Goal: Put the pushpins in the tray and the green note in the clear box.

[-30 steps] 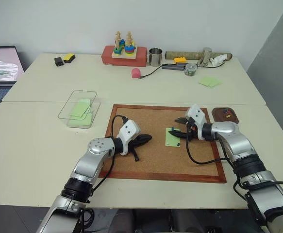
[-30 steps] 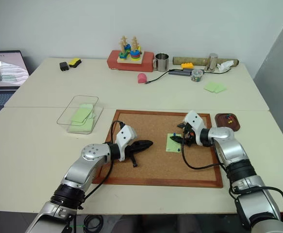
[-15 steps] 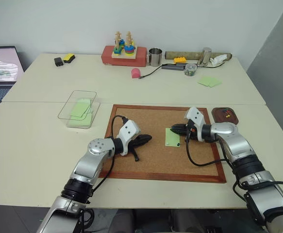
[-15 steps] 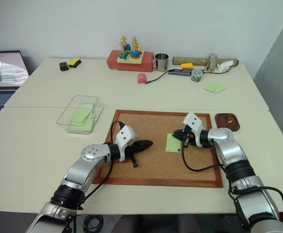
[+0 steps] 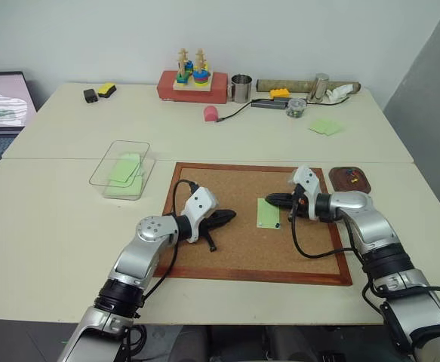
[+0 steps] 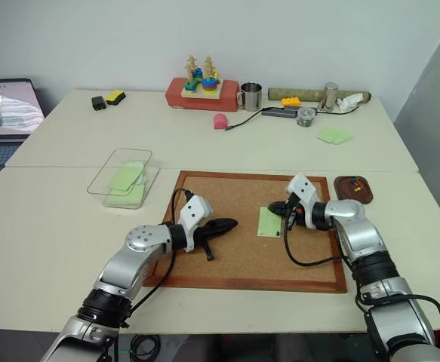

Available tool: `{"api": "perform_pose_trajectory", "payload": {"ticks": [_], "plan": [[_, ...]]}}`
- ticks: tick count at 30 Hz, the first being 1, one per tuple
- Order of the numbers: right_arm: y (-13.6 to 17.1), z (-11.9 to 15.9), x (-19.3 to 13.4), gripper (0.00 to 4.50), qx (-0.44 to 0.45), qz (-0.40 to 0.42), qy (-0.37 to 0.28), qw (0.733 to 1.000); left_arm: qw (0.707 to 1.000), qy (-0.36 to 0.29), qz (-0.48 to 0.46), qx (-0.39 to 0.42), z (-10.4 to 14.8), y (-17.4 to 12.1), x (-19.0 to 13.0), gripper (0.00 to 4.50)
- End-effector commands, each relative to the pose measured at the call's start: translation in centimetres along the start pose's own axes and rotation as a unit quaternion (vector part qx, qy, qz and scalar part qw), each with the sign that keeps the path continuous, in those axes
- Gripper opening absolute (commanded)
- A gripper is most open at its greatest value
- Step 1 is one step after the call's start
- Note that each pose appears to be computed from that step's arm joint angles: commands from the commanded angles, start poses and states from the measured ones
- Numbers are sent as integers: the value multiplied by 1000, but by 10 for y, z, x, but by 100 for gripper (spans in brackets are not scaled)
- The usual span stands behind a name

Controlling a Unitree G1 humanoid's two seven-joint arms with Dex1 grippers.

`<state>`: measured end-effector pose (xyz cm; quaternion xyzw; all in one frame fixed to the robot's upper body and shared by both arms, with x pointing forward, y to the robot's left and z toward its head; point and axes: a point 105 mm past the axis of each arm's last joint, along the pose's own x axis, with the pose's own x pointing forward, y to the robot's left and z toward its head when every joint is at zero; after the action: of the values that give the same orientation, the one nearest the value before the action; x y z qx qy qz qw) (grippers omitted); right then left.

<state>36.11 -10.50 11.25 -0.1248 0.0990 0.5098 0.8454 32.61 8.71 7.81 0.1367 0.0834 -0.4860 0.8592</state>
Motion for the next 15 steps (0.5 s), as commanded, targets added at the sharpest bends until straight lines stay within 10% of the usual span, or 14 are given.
{"api": "perform_pose_trajectory", "payload": {"ticks": [1, 15], "plan": [[1, 27, -6, 1, 13, 5, -48, 999, 999, 35, -9, -22, -20, -9, 3, 0], [2, 46, -24, 1, 47, -4, -85, 995, 999, 38, -10, -24, -23, -11, 3, 0]]}}
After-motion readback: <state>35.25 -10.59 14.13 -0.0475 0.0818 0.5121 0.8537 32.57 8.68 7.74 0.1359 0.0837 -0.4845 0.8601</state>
